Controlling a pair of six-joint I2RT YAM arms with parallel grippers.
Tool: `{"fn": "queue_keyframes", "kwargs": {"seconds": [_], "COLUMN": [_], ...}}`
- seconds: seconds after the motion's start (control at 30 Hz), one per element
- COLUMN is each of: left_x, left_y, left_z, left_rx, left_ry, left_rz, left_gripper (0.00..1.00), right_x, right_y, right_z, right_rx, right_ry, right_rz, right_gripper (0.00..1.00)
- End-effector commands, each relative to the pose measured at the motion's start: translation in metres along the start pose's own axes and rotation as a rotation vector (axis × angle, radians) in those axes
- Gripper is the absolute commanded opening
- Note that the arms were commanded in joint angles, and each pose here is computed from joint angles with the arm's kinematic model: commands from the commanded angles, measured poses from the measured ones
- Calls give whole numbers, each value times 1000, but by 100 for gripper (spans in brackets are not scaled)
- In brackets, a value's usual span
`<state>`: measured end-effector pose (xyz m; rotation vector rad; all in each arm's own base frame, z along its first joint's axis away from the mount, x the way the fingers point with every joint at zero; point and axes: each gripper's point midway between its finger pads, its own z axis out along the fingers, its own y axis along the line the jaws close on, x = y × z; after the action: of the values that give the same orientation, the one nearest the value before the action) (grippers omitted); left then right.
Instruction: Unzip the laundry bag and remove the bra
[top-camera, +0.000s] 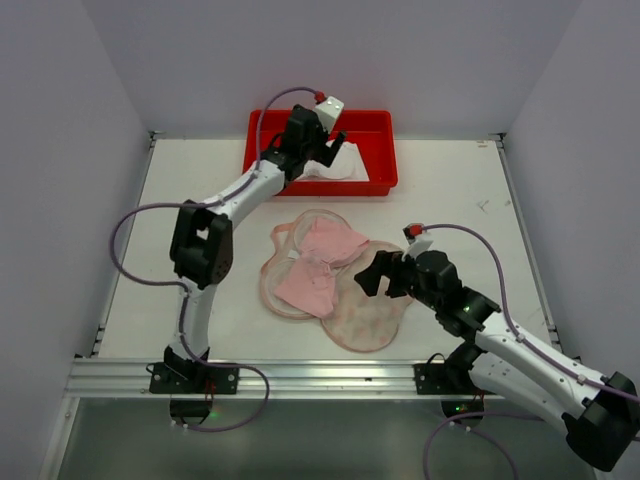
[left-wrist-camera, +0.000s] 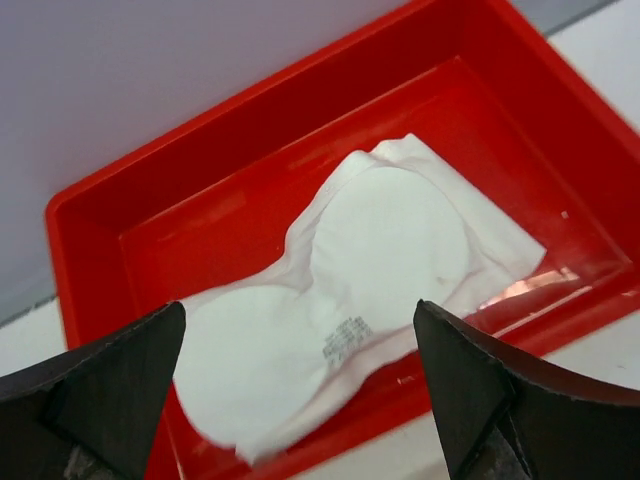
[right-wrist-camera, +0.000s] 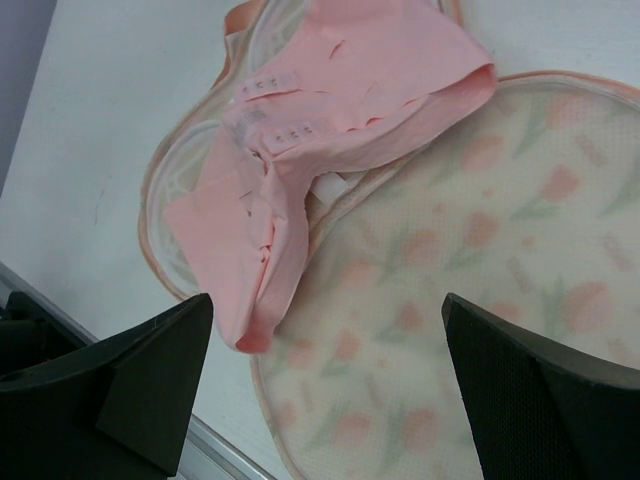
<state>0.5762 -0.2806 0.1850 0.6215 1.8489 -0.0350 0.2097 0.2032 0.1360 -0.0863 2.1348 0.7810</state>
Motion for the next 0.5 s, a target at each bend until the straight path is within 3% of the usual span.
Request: {"fn": "queue_keyframes", "kwargs": {"seconds": [0.0, 0.03, 0.07, 0.13, 0.27, 0.47], "left_x": [-75, -83, -47, -18, 31, 84], "left_y": [29, 29, 9, -4, -65, -131], "left_z": [-101, -127, -134, -163, -212, -244], "left_rx": [-121, -122, -102, -127, -133, -96], "left_ry": [-91, -105, -8, 57, 171, 305], "left_rz": [-274, -349, -355, -407, -366, -324], "left_gripper": [100, 100, 100, 100, 100, 100], "right_x": [-13, -14, -14, -11, -6, -1], "right_y": [-16, -20, -21, -26, -37, -41], "right_z": [-5, -5, -6, -6, -8, -11], "right_rx": [101, 120, 126, 145, 195, 194], "right_ry": [-65, -79, -87, -92, -89, -100], "right_rz": [53, 76, 89, 122, 162, 180], "right_gripper": [99, 99, 99, 99, 99, 99]}}
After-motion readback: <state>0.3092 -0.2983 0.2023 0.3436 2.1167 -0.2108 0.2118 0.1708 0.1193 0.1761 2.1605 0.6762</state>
